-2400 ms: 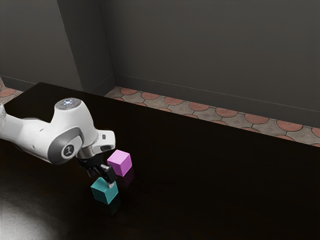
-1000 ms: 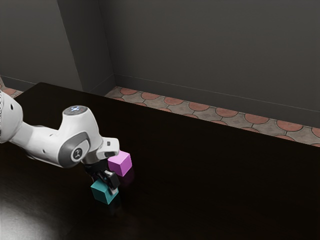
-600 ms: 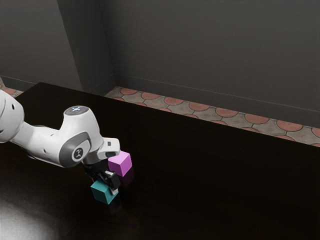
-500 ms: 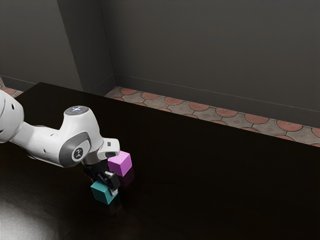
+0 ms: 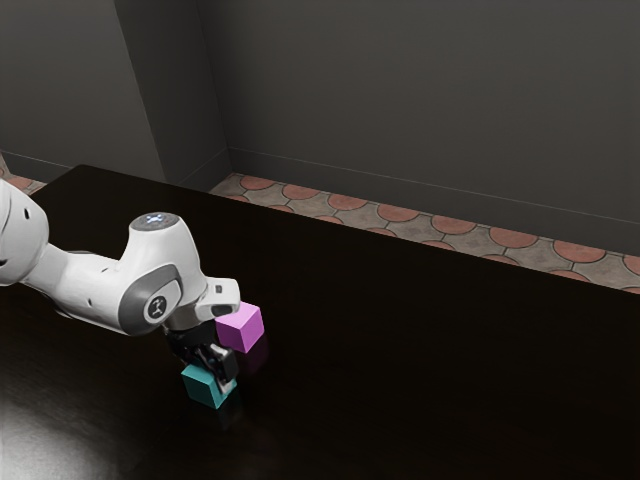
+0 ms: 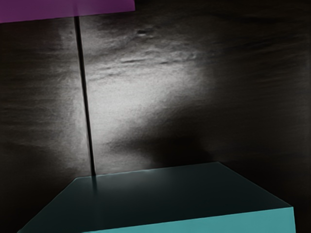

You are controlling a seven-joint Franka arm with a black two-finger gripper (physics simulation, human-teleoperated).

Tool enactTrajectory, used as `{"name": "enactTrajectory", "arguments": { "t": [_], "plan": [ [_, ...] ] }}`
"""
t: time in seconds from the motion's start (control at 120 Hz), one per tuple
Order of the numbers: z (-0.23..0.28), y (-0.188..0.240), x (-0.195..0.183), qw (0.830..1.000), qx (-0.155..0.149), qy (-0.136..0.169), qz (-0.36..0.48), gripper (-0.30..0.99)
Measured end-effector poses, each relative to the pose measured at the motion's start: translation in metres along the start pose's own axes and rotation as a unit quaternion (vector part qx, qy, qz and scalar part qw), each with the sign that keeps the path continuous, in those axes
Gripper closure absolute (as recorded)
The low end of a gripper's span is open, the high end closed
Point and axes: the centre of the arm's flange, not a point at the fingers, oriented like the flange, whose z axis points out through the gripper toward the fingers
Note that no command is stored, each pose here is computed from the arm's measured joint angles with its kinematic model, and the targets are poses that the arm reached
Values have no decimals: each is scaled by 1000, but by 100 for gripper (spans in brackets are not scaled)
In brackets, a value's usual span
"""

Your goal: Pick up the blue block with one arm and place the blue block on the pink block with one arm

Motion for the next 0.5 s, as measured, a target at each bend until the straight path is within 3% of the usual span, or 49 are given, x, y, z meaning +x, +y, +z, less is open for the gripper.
{"name": "enactTrajectory", "arguments": {
  "t": [0.5],
  "plan": [
    [-2,1,1,1000,1,3,-7,29]
  ]
}}
